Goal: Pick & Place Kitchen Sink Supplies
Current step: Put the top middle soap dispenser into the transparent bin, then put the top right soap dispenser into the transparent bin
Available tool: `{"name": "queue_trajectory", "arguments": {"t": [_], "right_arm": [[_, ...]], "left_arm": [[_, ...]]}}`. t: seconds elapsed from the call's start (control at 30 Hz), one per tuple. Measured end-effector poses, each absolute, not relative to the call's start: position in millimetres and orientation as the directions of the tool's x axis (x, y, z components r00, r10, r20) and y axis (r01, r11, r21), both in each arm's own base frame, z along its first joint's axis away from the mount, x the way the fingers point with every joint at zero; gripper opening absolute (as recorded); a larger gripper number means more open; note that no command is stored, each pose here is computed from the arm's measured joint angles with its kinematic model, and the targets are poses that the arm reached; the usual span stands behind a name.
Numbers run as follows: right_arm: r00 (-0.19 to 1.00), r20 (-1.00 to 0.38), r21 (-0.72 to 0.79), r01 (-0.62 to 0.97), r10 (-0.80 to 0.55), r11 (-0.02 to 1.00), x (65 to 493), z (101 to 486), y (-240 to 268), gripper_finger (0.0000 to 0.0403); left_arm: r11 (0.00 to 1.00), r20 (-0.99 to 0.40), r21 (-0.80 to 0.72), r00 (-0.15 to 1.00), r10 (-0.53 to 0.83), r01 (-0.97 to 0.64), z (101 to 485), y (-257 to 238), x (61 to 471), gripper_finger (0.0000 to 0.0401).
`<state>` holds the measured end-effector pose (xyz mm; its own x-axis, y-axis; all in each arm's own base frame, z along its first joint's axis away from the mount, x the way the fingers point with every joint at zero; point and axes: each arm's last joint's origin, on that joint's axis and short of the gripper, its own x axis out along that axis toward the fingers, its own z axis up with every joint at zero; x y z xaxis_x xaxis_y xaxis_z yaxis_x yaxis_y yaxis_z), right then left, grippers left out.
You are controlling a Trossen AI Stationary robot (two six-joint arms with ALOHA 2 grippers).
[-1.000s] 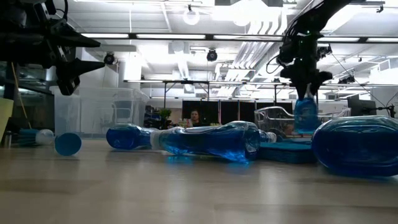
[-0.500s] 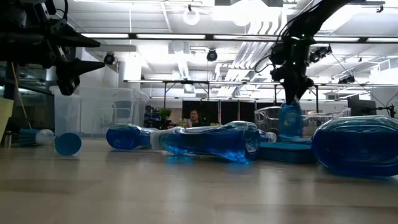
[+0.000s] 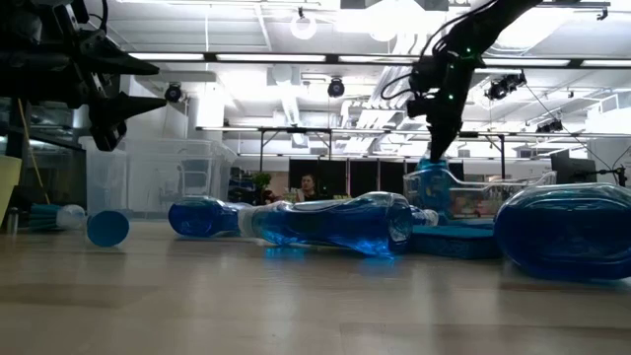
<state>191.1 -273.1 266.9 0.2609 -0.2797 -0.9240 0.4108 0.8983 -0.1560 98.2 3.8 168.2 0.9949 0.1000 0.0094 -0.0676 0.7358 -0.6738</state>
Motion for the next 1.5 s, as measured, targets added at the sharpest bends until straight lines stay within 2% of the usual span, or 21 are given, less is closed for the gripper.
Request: {"name": "queue_trajectory", "arguments": {"t": [0.13, 0.47, 0.9, 1.17, 1.5], "right_arm": [[0.265, -0.922, -0.162, 0.4, -0.283, 0.902, 195, 264, -274, 0.0172], [0.18, -0.95, -0.167, 0.403, -0.257, 0.9, 197, 246, -281, 0.018], [0.123, -0.952, -0.189, 0.488, -0.282, 0.852, 195, 247, -282, 0.0261], [0.11, -0.96, -0.17, 0.506, -0.259, 0.846, 194, 268, -280, 0.0272], [0.14, -0.949, -0.165, 0.544, -0.284, 0.822, 194, 323, -279, 0.0272]], "left_arm": [[0.736, 0.01, -0.674, 0.995, 0.1, -0.068, 168, 4, 98, 0.0197], [0.736, 0.009, -0.674, 0.995, 0.1, -0.068, 168, 4, 98, 0.0197], [0.736, 0.009, -0.674, 0.995, 0.1, -0.068, 168, 4, 98, 0.0197], [0.736, 0.009, -0.674, 0.995, 0.1, -0.068, 168, 4, 98, 0.0197], [0.736, 0.01, -0.674, 0.995, 0.1, -0.067, 168, 4, 98, 0.0197]]}}
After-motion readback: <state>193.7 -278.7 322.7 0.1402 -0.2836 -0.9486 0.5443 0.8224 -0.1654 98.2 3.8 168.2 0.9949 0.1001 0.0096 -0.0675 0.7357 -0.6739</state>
